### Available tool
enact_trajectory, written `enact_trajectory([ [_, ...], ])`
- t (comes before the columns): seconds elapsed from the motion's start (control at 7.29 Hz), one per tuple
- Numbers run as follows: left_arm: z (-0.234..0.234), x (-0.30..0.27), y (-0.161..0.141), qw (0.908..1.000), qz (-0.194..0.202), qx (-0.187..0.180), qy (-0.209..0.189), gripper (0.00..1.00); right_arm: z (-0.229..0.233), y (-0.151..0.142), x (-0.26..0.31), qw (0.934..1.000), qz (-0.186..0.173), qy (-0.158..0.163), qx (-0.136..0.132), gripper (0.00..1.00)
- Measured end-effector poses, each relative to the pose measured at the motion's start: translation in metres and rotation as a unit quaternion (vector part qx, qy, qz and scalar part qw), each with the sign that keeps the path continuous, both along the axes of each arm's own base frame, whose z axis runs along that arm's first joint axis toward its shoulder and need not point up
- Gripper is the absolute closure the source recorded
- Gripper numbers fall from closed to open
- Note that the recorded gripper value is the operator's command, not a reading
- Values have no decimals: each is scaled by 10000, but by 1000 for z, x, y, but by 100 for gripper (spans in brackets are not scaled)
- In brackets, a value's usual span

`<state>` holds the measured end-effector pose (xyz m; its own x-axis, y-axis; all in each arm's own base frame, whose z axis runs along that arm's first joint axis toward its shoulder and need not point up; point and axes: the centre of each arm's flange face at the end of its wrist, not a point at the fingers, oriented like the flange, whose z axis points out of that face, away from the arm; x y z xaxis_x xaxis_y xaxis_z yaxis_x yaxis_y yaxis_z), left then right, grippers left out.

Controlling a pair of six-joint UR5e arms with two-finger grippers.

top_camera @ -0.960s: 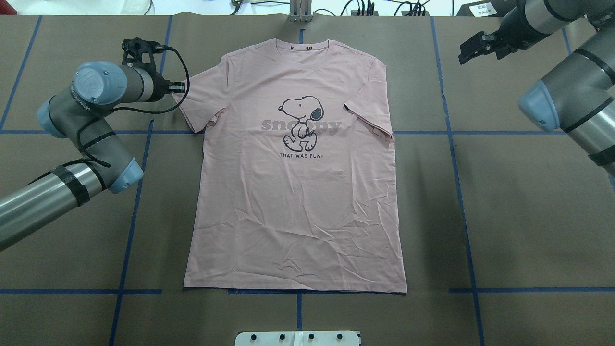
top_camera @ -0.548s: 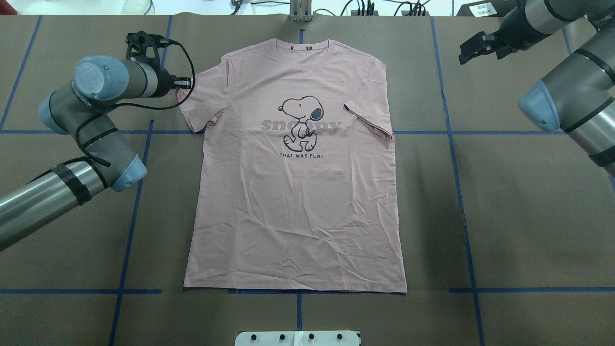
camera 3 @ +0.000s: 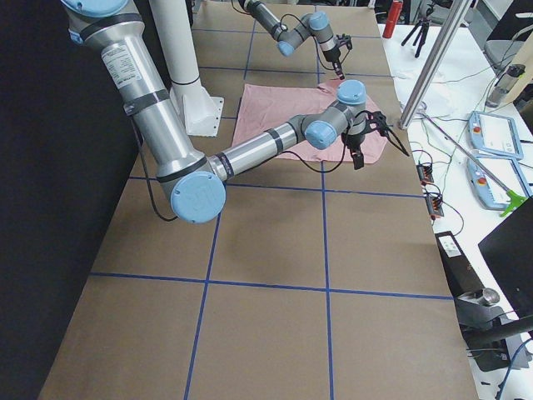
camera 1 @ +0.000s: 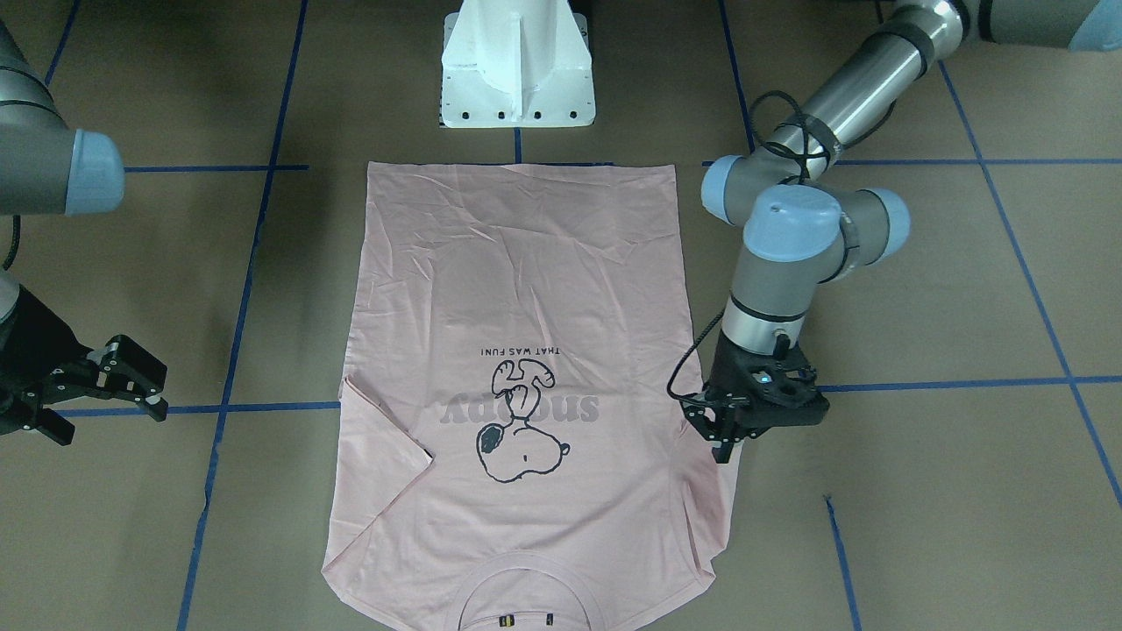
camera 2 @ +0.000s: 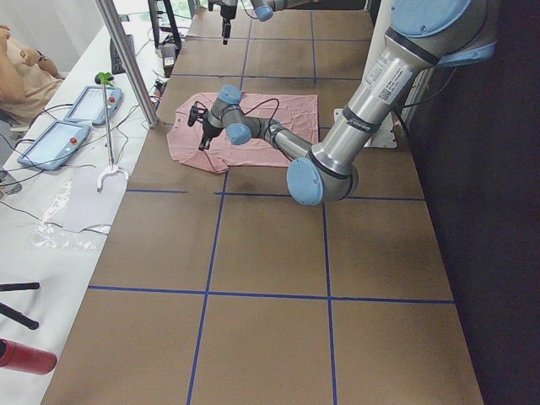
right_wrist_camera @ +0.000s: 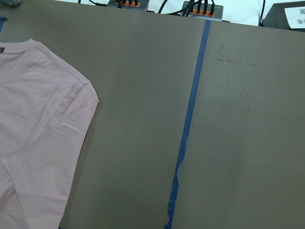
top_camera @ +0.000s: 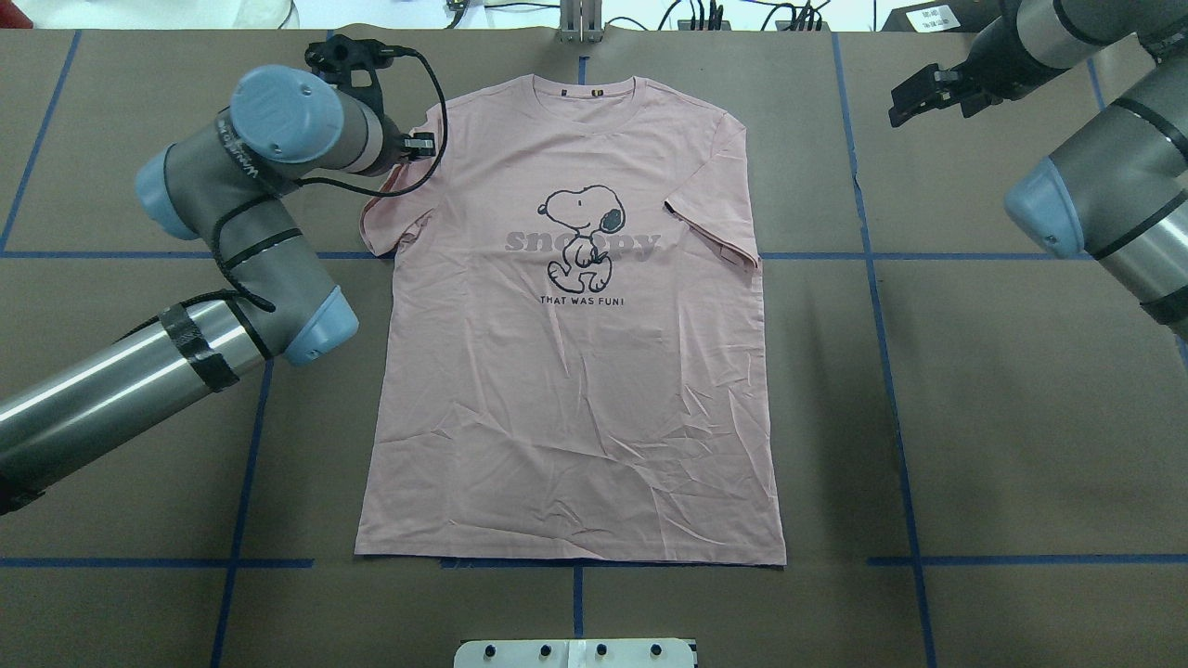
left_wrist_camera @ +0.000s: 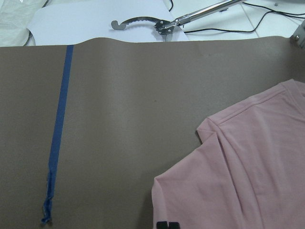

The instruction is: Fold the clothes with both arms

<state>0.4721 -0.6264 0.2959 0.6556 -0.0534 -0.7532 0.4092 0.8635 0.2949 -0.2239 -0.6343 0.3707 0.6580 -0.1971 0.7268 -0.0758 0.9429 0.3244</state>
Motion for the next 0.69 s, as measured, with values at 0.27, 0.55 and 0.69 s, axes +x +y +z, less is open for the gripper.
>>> enact_trajectory([
  [0.27, -27, 45, -7, 9991, -201, -353, -116, 100, 1, 0, 0, 10000, -1, 4, -5, 0],
  [0.55, -39, 68, -22, 9980, -342, -469, -266, 100, 1, 0, -1, 10000, -5, 2, -6, 0],
  [0.69, -44, 72, -25, 9975, -365, -504, -325, 56, 1, 1, -1, 10000, -4, 1, -6, 0],
])
